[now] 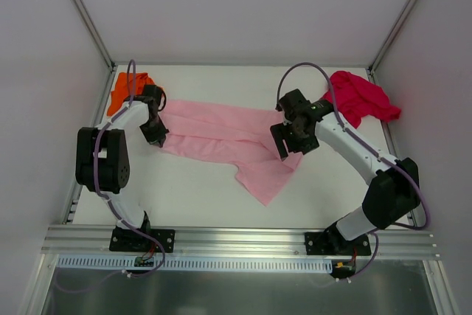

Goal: Fold and stack the t-shirts
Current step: Fold the flattened tshirt in 1/3 of the way

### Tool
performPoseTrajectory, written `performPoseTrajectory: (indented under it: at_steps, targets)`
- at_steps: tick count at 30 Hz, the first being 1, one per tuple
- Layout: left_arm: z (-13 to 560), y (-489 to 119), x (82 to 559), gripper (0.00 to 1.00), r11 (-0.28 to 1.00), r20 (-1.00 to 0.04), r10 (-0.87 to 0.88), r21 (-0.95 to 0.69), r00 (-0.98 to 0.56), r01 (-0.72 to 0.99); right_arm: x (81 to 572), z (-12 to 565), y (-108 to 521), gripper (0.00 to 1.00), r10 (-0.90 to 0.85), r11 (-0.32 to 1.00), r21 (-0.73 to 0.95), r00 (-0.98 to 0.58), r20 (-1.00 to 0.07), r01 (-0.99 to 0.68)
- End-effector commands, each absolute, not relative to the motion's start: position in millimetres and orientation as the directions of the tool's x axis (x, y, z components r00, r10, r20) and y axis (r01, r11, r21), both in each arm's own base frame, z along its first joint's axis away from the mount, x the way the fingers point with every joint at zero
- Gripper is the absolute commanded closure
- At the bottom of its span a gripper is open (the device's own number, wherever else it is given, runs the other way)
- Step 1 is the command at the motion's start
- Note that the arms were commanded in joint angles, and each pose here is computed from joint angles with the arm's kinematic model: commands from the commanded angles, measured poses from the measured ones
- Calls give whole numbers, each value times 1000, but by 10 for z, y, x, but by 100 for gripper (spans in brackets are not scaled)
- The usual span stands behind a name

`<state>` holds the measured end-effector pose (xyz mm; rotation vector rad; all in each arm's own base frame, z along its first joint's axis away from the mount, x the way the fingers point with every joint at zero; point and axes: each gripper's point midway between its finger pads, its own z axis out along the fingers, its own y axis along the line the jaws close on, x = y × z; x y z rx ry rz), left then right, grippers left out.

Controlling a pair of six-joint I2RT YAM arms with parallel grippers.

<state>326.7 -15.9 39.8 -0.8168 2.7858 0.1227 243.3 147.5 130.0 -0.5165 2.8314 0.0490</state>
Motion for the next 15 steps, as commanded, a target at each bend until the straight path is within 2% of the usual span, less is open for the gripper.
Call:
performPoseTrajectory:
  at_steps: [1, 5, 6, 7, 8, 9, 10, 15]
  targets:
    - [521, -265, 3071, 100, 841, -239, -522, 19, -819, -541, 2498, 1399, 1381, 23, -346, 937, -44, -898, -272, -348]
    - [490, -401, 2932, 100, 854, -225, -509, -7, -831, -521, 2541, 1388, 1370, 23, -332, 942, -39, -904, -270, -335]
    - [486, -421, 2921, 94, 855, -223, -506, -8, -833, -518, 2547, 1384, 1377, 23, -331, 942, -37, -904, -270, -334]
    - [478, -441, 2916, 69, 858, -222, -501, -5, -836, -513, 2565, 1381, 1386, 23, -328, 943, -35, -905, -273, -331]
    - [492, -441, 2940, 57, 859, -228, -500, -5, -836, -512, 2567, 1377, 1400, 23, -328, 943, -31, -905, -272, -332]
    - [502, -441, 2941, 35, 858, -227, -501, 0, -835, -514, 2578, 1377, 1405, 23, -323, 944, -29, -906, -272, -328]
    - [520, -437, 2963, 26, 857, -231, -500, 2, -835, -515, 2586, 1365, 1410, 23, -324, 944, -30, -907, -269, -328]
    - [784, -412, 3246, 21, 862, -324, -487, -29, -811, -506, 2604, 1342, 1413, 23, -325, 944, -33, -907, -268, -329]
